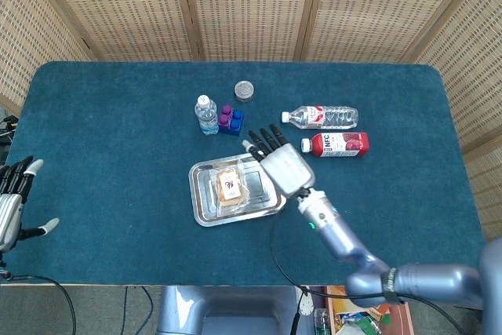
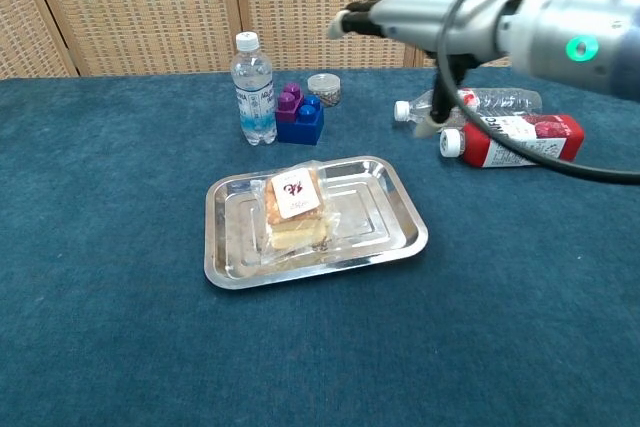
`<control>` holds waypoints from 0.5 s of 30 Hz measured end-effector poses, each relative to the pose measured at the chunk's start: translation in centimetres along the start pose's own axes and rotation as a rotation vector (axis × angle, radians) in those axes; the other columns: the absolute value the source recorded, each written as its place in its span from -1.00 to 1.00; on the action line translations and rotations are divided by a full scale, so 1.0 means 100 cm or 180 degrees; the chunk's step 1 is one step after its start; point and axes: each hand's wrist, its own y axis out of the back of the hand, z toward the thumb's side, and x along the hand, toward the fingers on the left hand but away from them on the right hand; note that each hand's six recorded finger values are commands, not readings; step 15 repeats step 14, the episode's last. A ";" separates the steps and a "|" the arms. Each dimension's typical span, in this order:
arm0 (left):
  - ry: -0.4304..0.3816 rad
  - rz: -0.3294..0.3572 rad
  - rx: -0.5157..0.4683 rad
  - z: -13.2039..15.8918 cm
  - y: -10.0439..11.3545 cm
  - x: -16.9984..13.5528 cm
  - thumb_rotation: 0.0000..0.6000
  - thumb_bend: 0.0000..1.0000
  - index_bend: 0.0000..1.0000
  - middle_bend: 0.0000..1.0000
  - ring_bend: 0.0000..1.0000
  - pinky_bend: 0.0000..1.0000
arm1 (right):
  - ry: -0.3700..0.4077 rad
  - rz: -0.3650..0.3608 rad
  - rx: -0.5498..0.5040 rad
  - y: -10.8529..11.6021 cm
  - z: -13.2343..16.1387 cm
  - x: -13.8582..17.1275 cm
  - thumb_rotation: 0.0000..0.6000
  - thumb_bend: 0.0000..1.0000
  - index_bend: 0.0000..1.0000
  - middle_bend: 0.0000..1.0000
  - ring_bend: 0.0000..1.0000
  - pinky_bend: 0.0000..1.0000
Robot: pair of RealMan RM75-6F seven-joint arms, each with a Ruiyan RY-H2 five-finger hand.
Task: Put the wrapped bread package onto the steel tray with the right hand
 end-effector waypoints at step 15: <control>-0.0156 0.0130 -0.0004 0.009 0.006 -0.021 1.00 -1.00 -1.00 -1.00 -1.00 -1.00 | -0.0703 -0.0371 -0.0659 -0.075 -0.115 0.172 1.00 -1.00 -1.00 -1.00 -1.00 -1.00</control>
